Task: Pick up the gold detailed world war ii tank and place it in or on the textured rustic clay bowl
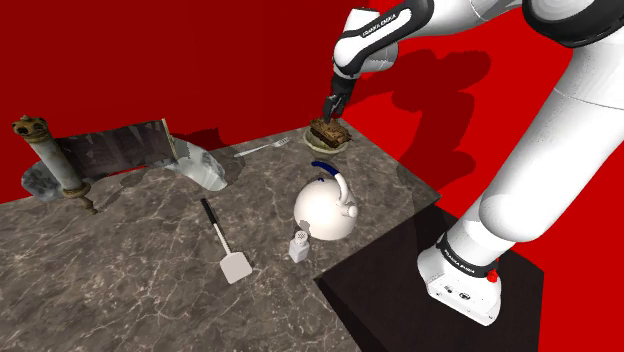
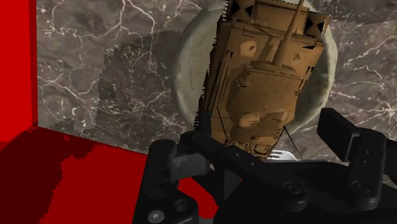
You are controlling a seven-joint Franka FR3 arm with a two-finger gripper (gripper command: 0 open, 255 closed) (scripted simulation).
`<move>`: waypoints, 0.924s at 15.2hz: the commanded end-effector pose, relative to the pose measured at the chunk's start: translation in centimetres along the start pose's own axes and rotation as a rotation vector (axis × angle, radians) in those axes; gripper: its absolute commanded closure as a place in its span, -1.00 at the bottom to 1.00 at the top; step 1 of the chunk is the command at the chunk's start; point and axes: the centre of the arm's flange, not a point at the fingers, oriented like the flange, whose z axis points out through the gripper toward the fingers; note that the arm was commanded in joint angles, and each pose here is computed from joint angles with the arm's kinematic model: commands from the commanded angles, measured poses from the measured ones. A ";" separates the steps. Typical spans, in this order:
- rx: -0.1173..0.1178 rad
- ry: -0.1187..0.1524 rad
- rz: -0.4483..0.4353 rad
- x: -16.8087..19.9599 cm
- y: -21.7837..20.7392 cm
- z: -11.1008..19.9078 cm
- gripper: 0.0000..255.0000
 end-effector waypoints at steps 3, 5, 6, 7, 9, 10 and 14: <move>0.000 0.000 0.000 0.0 0.0 0.0 -1.00; 0.000 0.000 0.000 0.0 0.0 -1.3 -1.00; 0.000 0.000 0.000 0.0 0.0 -2.7 -1.00; 0.000 0.000 0.000 0.0 0.0 -4.0 -1.00; 0.000 0.000 0.000 0.0 0.0 -5.0 -1.00; 0.000 0.000 0.000 0.0 0.0 -5.0 -1.00; 0.000 0.000 0.000 0.0 0.0 -5.0 -1.00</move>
